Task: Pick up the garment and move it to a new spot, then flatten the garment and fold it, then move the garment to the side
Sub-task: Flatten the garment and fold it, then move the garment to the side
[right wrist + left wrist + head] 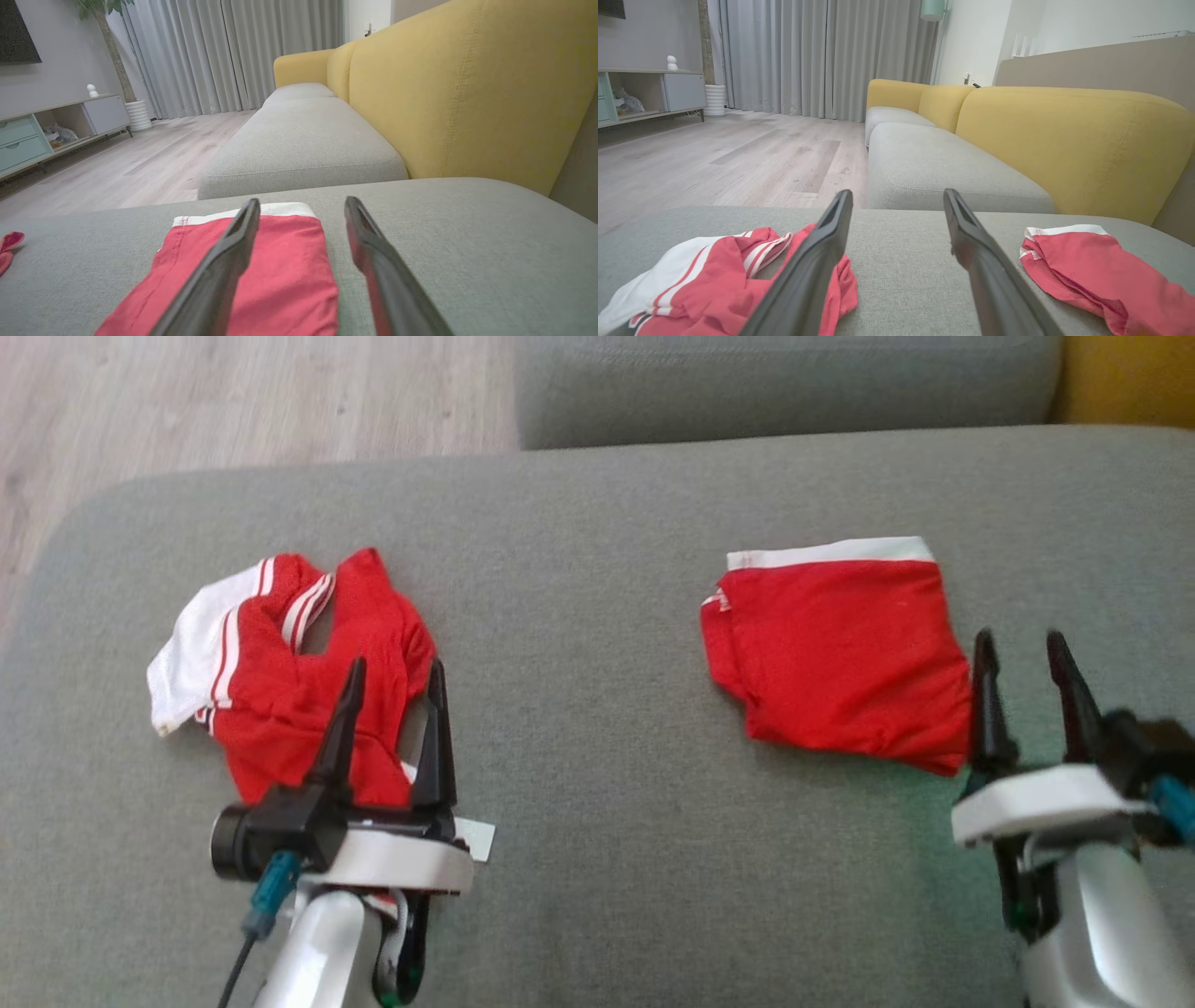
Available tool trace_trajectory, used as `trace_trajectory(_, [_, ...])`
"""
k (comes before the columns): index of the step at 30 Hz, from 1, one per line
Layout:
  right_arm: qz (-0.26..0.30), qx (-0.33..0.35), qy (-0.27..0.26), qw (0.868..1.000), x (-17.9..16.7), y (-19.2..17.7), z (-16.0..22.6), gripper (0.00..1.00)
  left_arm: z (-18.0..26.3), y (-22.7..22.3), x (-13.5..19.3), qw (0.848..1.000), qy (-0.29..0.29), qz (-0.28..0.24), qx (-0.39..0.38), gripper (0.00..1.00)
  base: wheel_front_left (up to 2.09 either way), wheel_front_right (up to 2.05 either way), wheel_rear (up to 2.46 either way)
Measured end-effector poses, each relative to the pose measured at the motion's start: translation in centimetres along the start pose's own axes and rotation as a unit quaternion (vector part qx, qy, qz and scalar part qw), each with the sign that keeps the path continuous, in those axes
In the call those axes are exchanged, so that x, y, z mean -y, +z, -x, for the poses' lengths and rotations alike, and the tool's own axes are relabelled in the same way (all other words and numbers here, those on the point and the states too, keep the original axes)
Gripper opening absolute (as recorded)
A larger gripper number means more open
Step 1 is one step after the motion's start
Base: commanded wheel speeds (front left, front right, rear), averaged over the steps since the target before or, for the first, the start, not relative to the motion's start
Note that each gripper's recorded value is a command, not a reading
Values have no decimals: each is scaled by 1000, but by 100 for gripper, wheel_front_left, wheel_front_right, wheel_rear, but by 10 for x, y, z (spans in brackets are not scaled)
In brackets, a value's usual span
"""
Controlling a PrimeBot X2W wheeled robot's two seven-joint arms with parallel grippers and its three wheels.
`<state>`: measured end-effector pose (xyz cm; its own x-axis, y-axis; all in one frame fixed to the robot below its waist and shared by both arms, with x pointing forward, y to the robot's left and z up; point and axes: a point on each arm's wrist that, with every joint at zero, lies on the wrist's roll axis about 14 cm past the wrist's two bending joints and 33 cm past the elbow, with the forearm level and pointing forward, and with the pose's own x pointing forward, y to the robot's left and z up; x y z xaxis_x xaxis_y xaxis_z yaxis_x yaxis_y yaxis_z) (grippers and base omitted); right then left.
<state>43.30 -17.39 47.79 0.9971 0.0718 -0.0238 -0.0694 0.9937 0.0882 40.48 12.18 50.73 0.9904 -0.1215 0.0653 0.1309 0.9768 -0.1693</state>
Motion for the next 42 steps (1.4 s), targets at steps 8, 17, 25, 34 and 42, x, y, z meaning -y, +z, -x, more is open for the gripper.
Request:
trace_trajectory(8, [-16,-27,5,1000,-7,-22,43,100,17,-14,3,1000,1,3,-22,100,0,0,0])
trace_trajectory(17, [-19,-29,10,999,-11,-24,40,100,19,-21,-2,999,9,3,-31,100,0,0,0])
trace_trajectory(25, [-6,-77,4,997,-6,-44,-6,100,7,-32,-13,999,18,-3,-46,100,0,0,0])
trace_trajectory(34, [-30,-168,-42,984,14,-86,-46,100,0,-46,-31,997,37,-6,-64,100,0,0,0])
trace_trajectory(42, [-33,-230,-28,972,3,-115,-48,49,3,-49,-41,996,49,-10,-70,100,0,0,0])
